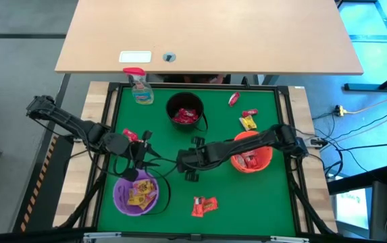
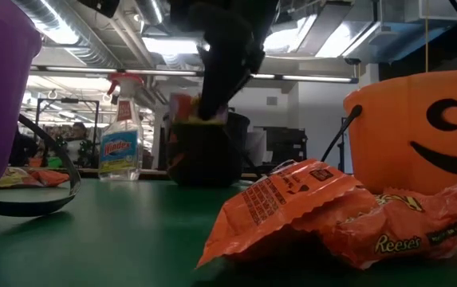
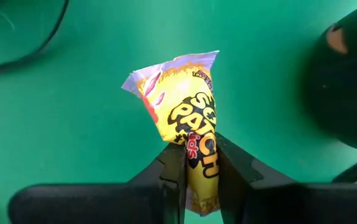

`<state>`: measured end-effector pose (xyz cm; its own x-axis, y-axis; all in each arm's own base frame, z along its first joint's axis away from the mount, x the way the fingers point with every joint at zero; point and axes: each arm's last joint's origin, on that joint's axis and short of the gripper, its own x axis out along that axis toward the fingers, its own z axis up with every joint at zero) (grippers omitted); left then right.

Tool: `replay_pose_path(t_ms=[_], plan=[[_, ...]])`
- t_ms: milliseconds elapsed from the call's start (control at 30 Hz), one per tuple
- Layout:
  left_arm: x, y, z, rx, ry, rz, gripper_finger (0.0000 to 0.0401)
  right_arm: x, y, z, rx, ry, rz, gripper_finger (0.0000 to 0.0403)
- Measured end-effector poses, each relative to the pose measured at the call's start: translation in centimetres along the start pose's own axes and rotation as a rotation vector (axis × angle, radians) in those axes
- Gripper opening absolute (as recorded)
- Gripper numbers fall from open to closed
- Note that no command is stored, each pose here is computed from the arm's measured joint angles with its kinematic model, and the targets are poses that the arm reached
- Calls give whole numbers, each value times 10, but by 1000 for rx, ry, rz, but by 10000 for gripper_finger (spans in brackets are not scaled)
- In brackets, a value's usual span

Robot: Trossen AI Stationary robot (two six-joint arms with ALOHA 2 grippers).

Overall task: Sort candy
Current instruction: Put the yellow candy into the violet bucket

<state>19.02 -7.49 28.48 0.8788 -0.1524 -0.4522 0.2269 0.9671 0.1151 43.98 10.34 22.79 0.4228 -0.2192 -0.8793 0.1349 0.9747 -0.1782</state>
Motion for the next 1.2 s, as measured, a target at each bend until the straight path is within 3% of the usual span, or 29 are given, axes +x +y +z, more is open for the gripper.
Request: replay_pose_path(t_ms=[833, 1200], plan=[[2, 0, 5, -22, -43, 18, 122, -12, -5, 3, 13, -32, 1, 62], [2, 2, 4, 29, -40, 84, 122, -31, -10, 6, 27, -74, 16, 62]])
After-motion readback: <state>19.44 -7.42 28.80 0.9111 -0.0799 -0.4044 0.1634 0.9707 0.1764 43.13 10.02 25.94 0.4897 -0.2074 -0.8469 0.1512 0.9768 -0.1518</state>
